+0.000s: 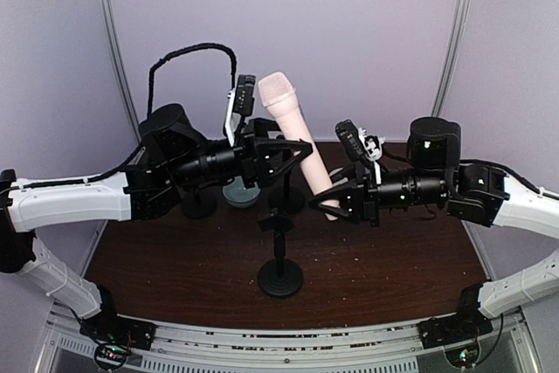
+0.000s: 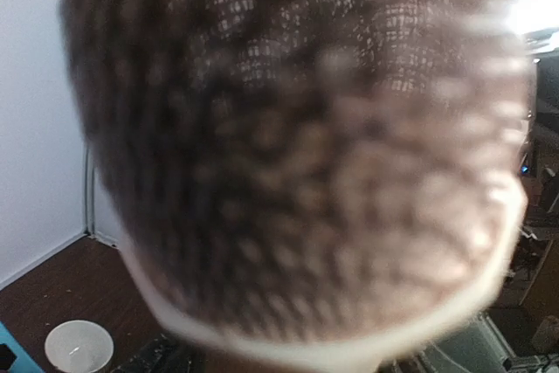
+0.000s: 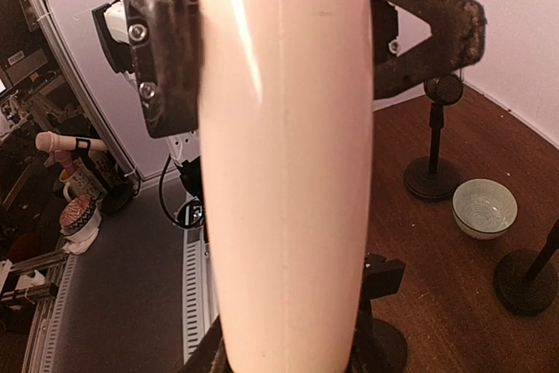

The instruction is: Attach the microphones to the stand

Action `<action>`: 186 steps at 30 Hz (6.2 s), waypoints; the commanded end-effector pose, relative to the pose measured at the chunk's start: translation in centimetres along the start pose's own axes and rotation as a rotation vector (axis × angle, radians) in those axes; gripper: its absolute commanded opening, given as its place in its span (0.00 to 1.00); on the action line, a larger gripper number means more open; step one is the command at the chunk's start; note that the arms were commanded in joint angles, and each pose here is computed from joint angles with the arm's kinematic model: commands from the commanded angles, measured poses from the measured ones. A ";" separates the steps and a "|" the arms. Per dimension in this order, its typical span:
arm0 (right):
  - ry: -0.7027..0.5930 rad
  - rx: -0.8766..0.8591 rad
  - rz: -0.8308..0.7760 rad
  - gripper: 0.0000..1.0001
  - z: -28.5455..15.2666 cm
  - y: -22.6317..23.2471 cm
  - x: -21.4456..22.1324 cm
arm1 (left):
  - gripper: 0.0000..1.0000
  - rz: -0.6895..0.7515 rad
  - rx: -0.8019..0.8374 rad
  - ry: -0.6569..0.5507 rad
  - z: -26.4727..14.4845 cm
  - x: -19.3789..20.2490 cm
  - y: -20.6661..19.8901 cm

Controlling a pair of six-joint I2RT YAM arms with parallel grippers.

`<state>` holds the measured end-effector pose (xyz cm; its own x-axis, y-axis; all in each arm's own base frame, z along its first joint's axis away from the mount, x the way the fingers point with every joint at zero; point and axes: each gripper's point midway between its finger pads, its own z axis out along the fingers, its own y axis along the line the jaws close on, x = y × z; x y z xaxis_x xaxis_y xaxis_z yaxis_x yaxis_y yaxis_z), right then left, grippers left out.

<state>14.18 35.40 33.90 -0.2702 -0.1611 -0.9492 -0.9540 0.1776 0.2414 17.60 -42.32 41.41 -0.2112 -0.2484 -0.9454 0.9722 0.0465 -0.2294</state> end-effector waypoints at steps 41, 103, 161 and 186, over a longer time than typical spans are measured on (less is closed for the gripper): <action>0.063 0.173 0.043 0.00 -5.7 -1.9 8.5 | 0.33 0.184 -0.111 0.770 -10.0 16.3 3.7; 0.139 0.107 0.030 0.00 -3.6 -2.0 11.0 | 0.71 0.295 0.196 0.622 -7.7 14.3 3.3; 0.131 0.011 0.057 0.00 -1.3 -1.7 13.2 | 0.39 0.145 0.136 0.559 -8.9 16.5 3.6; 0.173 0.017 0.066 0.00 -1.0 -1.5 11.4 | 0.73 0.214 0.132 0.489 -9.9 17.4 3.4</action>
<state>12.38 31.60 20.90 -0.3782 -0.3469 -0.8583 -0.9205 0.2395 0.3088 16.05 -36.97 20.81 -0.0462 0.2702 -0.9617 0.9933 -0.0901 -0.0730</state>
